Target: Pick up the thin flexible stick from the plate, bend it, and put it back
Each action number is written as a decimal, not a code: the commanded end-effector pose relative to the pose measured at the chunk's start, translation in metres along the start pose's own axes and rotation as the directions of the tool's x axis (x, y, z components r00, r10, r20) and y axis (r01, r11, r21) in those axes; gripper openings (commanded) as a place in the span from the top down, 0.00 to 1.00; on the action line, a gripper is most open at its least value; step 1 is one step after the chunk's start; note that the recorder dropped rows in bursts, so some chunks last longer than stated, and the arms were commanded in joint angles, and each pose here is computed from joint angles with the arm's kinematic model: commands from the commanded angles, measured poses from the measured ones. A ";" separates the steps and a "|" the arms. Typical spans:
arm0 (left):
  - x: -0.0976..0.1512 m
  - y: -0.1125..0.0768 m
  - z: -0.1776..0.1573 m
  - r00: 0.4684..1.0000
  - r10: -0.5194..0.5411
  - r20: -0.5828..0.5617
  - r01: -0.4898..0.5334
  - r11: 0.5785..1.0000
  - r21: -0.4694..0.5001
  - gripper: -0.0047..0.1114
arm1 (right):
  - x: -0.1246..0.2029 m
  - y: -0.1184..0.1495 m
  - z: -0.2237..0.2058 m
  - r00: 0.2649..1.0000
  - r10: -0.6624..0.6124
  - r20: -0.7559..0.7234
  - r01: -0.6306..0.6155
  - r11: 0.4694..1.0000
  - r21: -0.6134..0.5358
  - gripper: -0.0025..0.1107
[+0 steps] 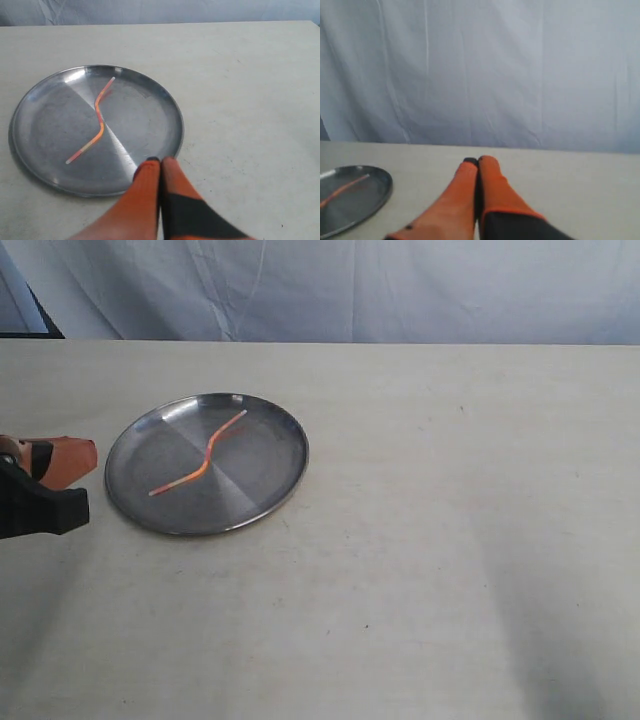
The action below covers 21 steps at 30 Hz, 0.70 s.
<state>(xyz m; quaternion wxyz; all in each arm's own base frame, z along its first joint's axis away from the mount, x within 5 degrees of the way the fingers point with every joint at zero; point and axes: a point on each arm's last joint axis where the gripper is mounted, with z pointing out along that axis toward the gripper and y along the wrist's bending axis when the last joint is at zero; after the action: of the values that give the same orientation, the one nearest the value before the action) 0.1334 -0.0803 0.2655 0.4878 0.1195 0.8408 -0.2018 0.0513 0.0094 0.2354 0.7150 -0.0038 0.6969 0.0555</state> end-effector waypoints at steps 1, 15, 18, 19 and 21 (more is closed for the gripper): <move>0.002 -0.002 0.000 1.000 -0.001 0.001 0.001 1.000 0.012 0.96 | 0.026 -0.011 -0.001 0.984 0.043 -0.170 -0.022 0.992 0.124 0.98; 0.001 -0.002 0.000 1.000 -0.001 0.002 0.001 1.000 0.013 0.96 | 0.054 -0.015 -0.001 0.955 0.008 -0.295 0.033 0.990 0.136 0.98; 0.001 -0.002 0.000 1.000 -0.001 0.002 0.001 1.000 0.013 0.96 | 0.054 -0.015 -0.001 0.955 0.008 -0.295 0.033 0.990 0.136 0.98; 0.001 -0.002 0.000 1.000 -0.001 0.002 0.001 1.000 0.013 0.96 | 0.054 -0.015 -0.001 0.955 0.008 -0.295 0.033 0.990 0.136 0.98; 0.001 -0.002 0.000 1.000 -0.001 0.002 0.001 1.000 0.013 0.96 | 0.054 -0.015 -0.001 0.956 0.010 -0.294 0.031 0.990 0.136 0.98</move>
<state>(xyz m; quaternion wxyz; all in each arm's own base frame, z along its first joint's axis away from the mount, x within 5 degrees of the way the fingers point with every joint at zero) 0.1334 -0.0803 0.2655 0.4878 0.1195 0.8408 -0.2018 0.0530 -0.0013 0.1799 0.5969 0.0337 0.8016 0.0055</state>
